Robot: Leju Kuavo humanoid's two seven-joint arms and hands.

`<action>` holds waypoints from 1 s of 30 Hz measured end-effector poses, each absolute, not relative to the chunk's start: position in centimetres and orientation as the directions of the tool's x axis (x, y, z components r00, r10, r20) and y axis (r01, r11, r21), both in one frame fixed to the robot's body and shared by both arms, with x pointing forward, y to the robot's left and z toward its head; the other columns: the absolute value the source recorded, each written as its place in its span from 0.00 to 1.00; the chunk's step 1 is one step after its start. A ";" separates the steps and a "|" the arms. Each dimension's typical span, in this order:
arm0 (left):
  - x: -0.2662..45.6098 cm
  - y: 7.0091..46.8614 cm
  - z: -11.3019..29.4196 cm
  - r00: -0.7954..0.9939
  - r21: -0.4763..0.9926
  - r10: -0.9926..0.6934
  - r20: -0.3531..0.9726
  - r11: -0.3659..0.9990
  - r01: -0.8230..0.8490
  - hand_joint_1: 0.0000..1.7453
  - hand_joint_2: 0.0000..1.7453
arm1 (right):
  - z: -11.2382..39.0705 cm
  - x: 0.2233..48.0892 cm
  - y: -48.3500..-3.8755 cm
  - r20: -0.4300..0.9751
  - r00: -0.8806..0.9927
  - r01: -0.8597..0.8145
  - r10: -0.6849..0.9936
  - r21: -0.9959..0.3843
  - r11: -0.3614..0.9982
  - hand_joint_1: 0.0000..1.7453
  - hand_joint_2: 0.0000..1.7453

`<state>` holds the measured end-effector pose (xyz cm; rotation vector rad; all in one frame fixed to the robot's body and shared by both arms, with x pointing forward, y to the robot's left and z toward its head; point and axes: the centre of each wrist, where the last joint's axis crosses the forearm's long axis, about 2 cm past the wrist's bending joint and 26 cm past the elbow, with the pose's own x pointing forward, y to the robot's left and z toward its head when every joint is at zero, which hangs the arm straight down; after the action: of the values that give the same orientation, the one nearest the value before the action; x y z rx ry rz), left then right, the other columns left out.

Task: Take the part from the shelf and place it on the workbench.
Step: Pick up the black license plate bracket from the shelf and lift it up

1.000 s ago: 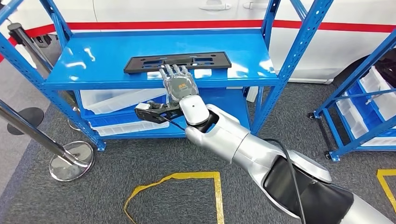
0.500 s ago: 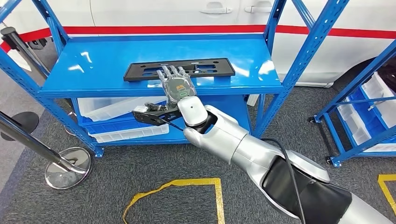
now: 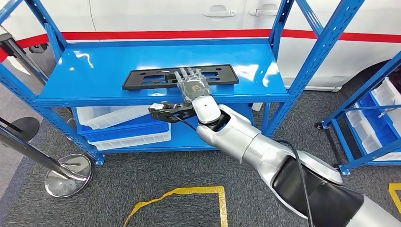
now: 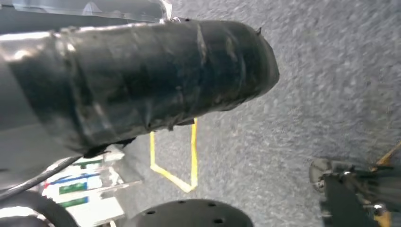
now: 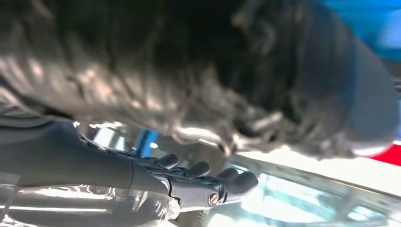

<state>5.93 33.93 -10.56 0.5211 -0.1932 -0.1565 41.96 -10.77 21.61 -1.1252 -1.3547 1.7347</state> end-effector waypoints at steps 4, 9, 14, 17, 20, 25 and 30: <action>5.9 34.0 -10.6 0.970 0.509 -0.195 0.143 0.855 0.096 0.00 0.00 | 21.5 42.1 -11.2 -0.231 -0.399 0.003 0.887 -0.968 -0.250 0.00 0.00; 5.9 34.0 -10.6 0.971 0.507 -0.192 0.144 0.857 0.094 0.00 0.00 | 21.1 42.1 -11.8 -0.215 -0.387 -0.025 0.897 -0.970 -0.243 0.00 0.00; 6.0 34.1 -10.5 0.970 0.509 -0.193 0.149 0.856 0.092 0.00 0.00 | 21.1 42.3 -12.1 -0.214 -0.378 -0.039 0.901 -0.968 -0.246 0.00 0.00; 5.9 34.1 -10.5 0.970 0.509 -0.194 0.149 0.856 0.093 0.00 0.00 | 21.1 42.4 -12.3 -0.215 -0.374 -0.039 0.902 -0.968 -0.246 0.00 0.00; 6.0 34.1 -10.5 0.969 0.509 -0.194 0.150 0.856 0.093 0.00 0.00 | 20.9 42.4 -12.6 -0.215 -0.371 -0.046 0.903 -0.967 -0.249 0.00 0.75; 5.9 34.1 -10.5 0.970 0.509 -0.194 0.149 0.856 0.093 0.00 0.00 | 20.7 42.4 -12.9 -0.225 -0.366 -0.064 0.903 -0.962 -0.266 0.00 1.00; 6.0 34.1 -10.5 0.970 0.509 -0.192 0.150 0.856 0.091 0.00 0.00 | 20.7 42.4 -12.8 -0.230 -0.367 -0.078 0.901 -0.958 -0.276 0.00 1.00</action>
<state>6.00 34.14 -10.54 0.5232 -0.1990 -0.1494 42.41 -12.84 20.68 -1.1047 -1.2337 1.7341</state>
